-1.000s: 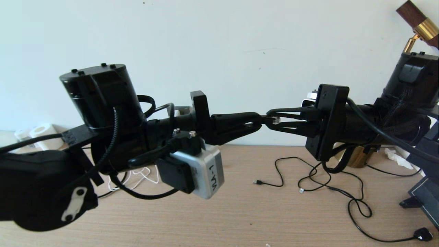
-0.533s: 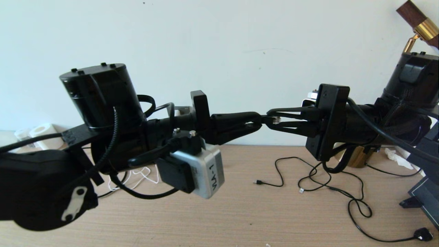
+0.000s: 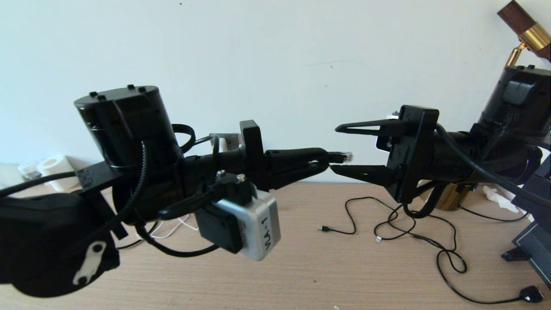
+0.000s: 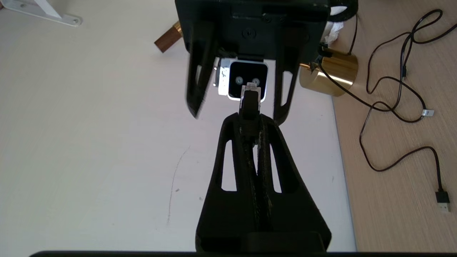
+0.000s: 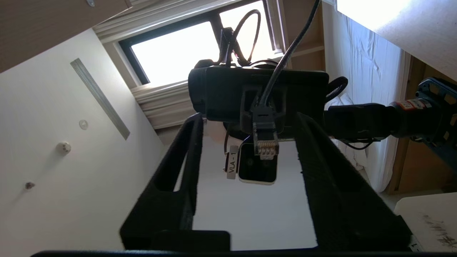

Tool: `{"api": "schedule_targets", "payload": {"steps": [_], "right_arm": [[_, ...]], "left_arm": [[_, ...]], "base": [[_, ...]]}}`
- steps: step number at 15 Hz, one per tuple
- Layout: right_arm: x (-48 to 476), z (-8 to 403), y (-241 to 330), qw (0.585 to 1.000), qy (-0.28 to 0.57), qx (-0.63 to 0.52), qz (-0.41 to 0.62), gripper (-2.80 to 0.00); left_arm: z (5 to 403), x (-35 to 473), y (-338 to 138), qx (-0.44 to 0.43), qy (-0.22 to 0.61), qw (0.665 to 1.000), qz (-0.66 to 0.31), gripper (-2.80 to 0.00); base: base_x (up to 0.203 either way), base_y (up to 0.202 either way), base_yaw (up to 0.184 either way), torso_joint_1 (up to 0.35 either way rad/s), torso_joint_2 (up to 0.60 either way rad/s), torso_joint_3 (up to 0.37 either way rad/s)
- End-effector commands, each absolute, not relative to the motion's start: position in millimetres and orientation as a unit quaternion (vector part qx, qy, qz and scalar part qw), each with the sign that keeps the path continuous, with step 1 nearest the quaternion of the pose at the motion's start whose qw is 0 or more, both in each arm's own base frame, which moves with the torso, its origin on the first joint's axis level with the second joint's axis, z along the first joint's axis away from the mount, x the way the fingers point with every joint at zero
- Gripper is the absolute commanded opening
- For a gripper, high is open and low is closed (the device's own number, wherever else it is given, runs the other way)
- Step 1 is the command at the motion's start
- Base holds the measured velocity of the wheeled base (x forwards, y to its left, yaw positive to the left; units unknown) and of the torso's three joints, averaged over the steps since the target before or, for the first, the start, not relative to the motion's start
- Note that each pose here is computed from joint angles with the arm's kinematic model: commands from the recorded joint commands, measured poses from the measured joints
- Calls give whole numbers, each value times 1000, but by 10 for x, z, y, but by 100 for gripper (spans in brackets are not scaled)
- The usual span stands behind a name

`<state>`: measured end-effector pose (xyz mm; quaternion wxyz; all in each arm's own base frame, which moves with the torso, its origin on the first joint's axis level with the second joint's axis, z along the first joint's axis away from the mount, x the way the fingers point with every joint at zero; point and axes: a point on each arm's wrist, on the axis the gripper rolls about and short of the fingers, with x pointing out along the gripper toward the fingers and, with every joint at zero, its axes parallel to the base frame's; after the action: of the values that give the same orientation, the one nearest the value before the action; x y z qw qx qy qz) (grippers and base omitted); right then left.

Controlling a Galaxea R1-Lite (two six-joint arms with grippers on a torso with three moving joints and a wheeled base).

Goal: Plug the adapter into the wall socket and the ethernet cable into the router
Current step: Hand it to the other hand, then align cable and router interface

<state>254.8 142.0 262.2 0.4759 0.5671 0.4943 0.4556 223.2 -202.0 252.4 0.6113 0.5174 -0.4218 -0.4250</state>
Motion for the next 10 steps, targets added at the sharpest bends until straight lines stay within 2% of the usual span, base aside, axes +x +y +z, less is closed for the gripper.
{"api": "schedule_targets", "payload": {"steps": [1,3,4,6,7,8,10], "right_arm": [[2539,2633,1419,473,495,568,456,0],[2479,2655,1381,484,478,578,450,0],[2421,2671,1334,506,454,578,452,0],[2358,2647,1252,593,365,558,451,0],[2340,2619,1220,648,312,539,439,0],[2299,2585,1182,703,262,507,424,0],[2163,2507,1091,807,168,420,379,0]], "left_arm": [[2512,2200,-1986,518,-422,610,-426,-280],[2537,2196,-1936,499,-407,630,-434,-280],[2554,2221,-1869,476,-385,656,-441,-280],[2596,2272,-1703,396,-309,740,-448,-280],[2614,2276,-1631,341,-259,792,-436,-280],[2614,2263,-1575,273,-207,839,-422,-280],[2616,2213,-1476,114,-116,909,-384,-280]], "base": [[0,0,0,0,0,0],[0,0,0,0,0,0],[0,0,0,0,0,0],[0,0,0,0,0,0],[0,0,0,0,0,0],[0,0,0,0,0,0],[0,0,0,0,0,0]]}}
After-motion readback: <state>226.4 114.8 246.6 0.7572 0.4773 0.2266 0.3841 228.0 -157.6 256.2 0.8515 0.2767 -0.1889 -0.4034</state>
